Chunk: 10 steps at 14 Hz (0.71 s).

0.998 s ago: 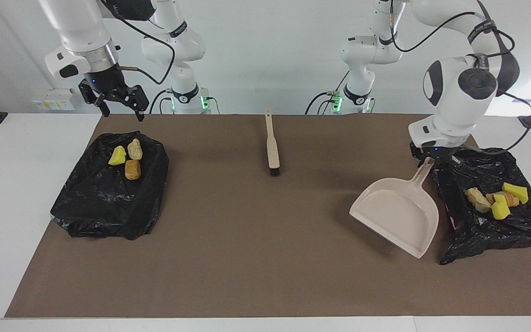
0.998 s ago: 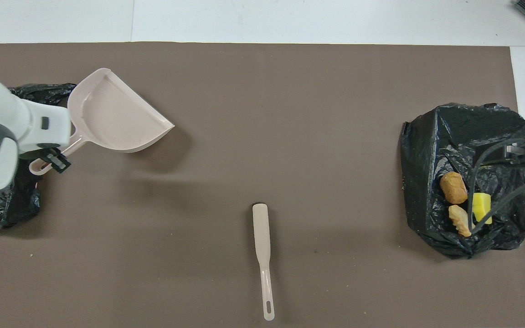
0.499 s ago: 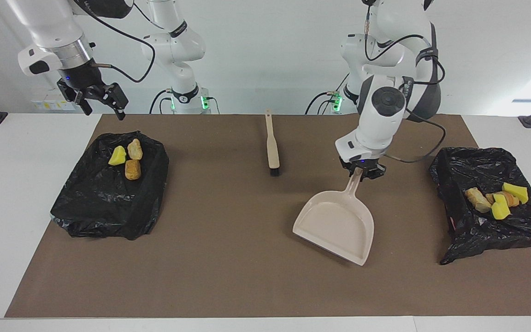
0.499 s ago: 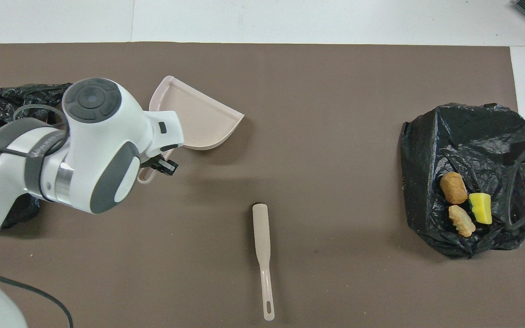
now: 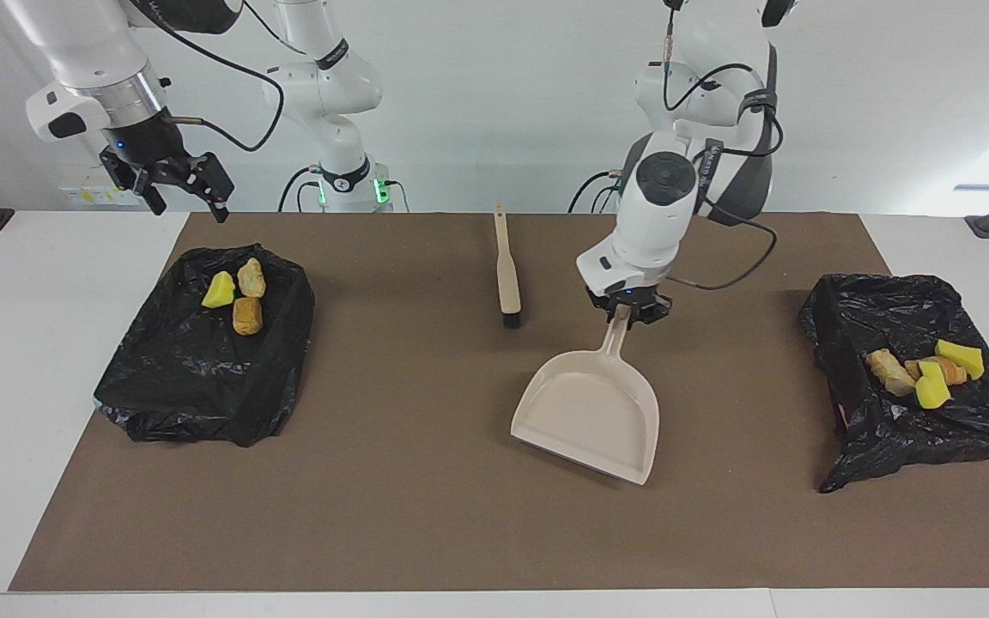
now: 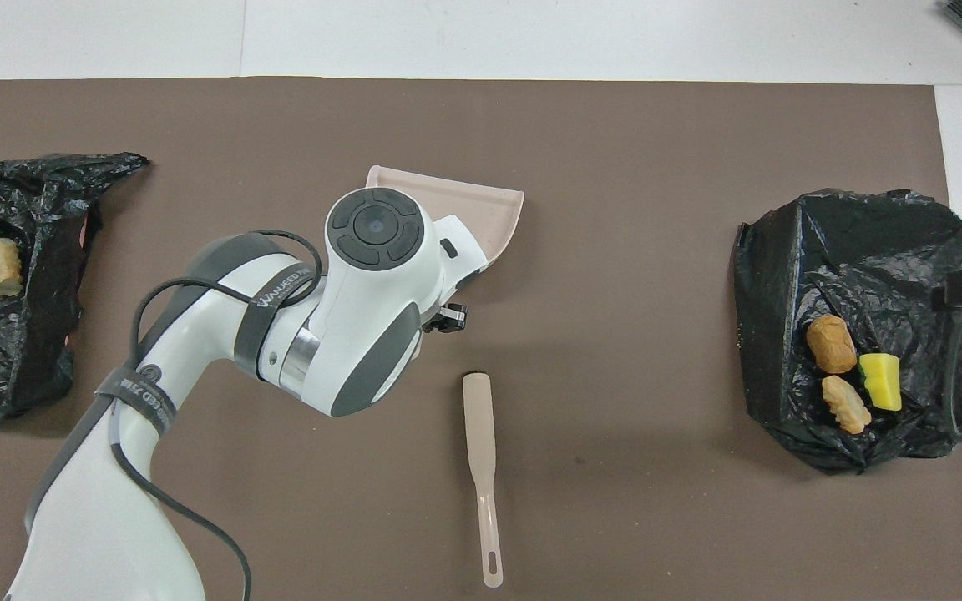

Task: Sweep and dump trash in bin
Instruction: 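Bring the empty dustpan back to the table center with the left gripper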

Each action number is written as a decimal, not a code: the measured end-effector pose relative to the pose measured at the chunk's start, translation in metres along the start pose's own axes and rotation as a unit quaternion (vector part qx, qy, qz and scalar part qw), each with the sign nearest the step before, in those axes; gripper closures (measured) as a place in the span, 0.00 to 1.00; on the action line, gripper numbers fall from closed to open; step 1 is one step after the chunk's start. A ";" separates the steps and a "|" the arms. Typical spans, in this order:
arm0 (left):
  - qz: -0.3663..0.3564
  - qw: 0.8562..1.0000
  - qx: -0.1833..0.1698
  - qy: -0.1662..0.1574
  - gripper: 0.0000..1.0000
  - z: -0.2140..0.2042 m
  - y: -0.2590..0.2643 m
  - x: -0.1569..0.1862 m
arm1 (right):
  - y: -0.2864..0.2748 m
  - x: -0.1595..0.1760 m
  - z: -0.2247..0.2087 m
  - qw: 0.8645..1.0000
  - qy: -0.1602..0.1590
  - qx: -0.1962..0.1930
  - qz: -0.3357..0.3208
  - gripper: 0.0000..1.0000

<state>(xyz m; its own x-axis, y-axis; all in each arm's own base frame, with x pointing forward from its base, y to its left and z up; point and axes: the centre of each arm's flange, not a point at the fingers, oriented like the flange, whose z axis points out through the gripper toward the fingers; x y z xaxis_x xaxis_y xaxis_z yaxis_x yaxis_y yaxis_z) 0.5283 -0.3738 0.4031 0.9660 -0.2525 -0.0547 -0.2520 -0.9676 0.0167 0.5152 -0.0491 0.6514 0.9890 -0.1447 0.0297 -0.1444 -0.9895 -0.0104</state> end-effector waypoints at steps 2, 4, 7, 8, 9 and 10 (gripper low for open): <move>-0.027 0.999 -0.012 0.014 0.67 0.003 0.006 0.004 | -0.004 -0.001 0.000 1.000 0.000 0.000 -0.004 0.00; -0.046 0.999 -0.019 0.023 0.67 0.012 0.019 0.006 | -0.006 -0.001 0.000 1.000 -0.001 -0.001 -0.008 0.00; -0.061 0.998 -0.019 0.026 0.67 0.038 0.045 0.004 | -0.014 -0.001 0.000 1.000 -0.001 -0.005 -0.023 0.00; -0.064 0.997 -0.019 0.029 0.67 0.040 0.046 0.006 | -0.014 -0.001 0.000 1.000 -0.001 -0.005 -0.027 0.00; -0.070 0.997 -0.020 0.033 0.59 0.039 0.044 0.008 | -0.014 -0.001 0.000 1.000 -0.001 -0.005 -0.029 0.00; -0.077 0.996 -0.019 0.038 0.50 0.035 0.039 0.011 | -0.014 -0.001 0.000 1.000 -0.001 -0.005 -0.030 0.00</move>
<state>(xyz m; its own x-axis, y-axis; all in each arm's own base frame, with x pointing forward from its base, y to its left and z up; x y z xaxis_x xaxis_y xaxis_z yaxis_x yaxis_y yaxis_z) 0.5269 -0.4147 0.3684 0.9949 -0.0998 0.0157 -0.1005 -0.9936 0.0517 0.5159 -0.0347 0.6510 0.9959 -0.0853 0.0287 -0.0854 -0.9963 0.0010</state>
